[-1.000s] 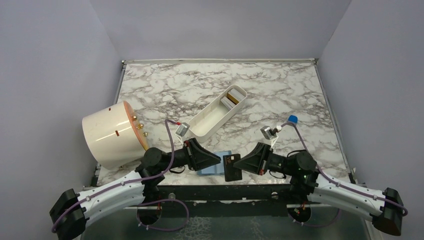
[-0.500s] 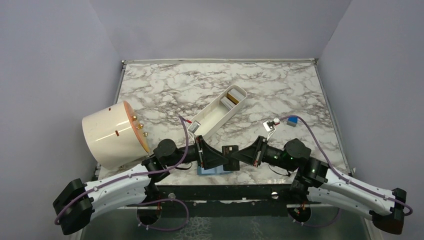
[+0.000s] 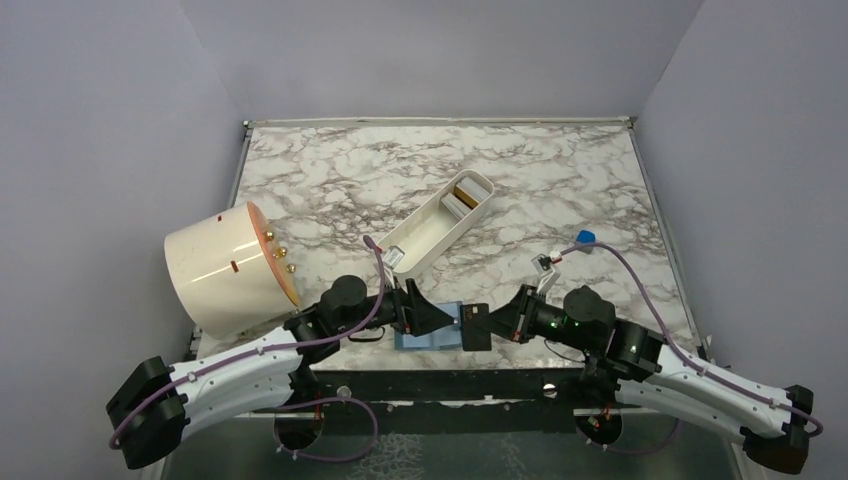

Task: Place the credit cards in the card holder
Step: Adjust the credit card.

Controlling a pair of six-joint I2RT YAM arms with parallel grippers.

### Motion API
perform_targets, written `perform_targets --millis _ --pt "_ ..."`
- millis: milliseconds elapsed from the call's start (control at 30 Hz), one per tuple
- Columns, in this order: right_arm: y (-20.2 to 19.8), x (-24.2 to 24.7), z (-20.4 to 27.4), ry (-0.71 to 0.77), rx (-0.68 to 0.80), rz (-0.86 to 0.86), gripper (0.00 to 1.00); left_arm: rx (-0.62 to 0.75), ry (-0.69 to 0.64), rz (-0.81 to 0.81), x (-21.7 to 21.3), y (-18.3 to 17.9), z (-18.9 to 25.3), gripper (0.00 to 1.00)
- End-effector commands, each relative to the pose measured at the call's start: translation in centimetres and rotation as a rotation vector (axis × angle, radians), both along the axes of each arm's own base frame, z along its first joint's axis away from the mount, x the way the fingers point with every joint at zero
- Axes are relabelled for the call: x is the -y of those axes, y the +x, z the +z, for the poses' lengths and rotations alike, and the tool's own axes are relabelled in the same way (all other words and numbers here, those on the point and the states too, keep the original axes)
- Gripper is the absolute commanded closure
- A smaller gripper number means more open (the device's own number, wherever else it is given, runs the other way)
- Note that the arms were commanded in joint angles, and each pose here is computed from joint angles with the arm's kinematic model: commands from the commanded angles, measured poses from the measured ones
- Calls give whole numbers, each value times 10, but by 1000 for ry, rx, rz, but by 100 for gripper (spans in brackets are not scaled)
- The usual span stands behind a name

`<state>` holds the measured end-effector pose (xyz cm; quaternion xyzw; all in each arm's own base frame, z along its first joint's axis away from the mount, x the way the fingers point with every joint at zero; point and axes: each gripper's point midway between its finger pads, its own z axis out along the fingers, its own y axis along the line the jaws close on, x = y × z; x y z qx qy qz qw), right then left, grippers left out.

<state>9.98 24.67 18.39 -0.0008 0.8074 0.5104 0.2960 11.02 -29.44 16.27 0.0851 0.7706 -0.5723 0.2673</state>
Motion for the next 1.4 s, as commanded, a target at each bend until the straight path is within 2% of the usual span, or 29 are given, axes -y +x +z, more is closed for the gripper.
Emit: perform_targets --millis 0,200,333,533,800,967,1100,1200,1267,1367 --pt "-6 -8 23 109 46 48 99 -11 -47 -48 7 -6 17 23" --pt "-14 -10 51 210 78 90 99 -6 -87 -148 21 -16 44 34" --pt "-18 -11 48 225 32 97 99 -30 -140 -198 27 -23 61 49" --pt "-23 -7 61 307 66 112 99 -46 -191 -193 21 -29 65 69" --pt "-30 0 83 410 123 135 99 -24 -276 -213 12 -39 85 69" --pt "-29 -8 76 394 105 150 99 -34 -300 -221 12 -41 87 68" --pt "-26 -11 72 397 111 143 99 -21 -325 -216 9 -42 94 55" --pt "-28 -15 69 412 99 160 99 -19 -343 -177 7 -37 98 50" --pt "-29 -17 68 416 95 172 99 -6 -350 -159 6 -34 101 51" --pt "-29 -18 70 428 99 177 99 -6 -339 -146 8 -31 97 61"
